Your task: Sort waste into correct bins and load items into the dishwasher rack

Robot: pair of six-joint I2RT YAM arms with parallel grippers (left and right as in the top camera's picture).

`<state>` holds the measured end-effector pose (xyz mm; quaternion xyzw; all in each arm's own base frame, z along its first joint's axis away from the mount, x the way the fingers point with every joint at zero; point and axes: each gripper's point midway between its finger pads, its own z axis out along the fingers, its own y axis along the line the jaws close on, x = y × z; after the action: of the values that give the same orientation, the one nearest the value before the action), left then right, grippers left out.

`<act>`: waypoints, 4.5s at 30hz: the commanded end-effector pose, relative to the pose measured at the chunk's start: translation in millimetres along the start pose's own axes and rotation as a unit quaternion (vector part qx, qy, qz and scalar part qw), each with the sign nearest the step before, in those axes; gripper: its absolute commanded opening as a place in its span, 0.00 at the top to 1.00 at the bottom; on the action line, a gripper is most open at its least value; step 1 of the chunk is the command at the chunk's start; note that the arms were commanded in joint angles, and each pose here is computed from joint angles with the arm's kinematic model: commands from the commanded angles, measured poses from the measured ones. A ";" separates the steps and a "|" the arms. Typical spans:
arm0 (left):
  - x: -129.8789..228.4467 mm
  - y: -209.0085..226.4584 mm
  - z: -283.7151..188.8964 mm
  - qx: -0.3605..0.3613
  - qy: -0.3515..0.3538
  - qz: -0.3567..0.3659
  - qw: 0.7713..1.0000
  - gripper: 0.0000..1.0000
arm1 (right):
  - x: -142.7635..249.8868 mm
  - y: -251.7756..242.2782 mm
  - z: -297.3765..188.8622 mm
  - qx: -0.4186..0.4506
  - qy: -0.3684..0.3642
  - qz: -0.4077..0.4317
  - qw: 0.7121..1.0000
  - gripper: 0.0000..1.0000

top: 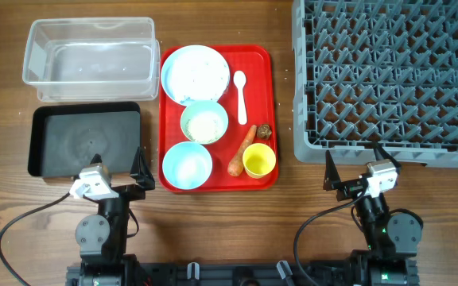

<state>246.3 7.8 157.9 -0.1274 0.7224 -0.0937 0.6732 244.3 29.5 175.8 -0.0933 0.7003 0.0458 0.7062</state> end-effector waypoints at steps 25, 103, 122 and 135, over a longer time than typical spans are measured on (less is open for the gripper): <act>1.8 3.2 0.5 -0.007 0.001 -0.003 1.000 0.00 | -1.2 -1.2 0.0 0.004 -0.003 0.006 1.000 0.01; 154.4 -206.6 124.9 0.068 0.524 0.222 0.820 0.51 | -104.3 20.3 125.6 -0.178 0.305 0.187 0.917 0.08; 173.3 -182.3 107.3 0.008 0.571 0.205 0.795 0.69 | -87.4 20.3 130.8 -0.177 0.328 0.196 0.907 0.10; 192.0 -174.4 102.7 0.007 0.592 0.219 0.775 0.72 | -80.9 21.6 126.5 -0.177 0.344 0.201 0.900 0.10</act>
<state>345.6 -213.7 23.6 0.1129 0.9867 -0.0081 0.1169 359.0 81.3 254.7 -0.0831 0.8821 0.2794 0.3701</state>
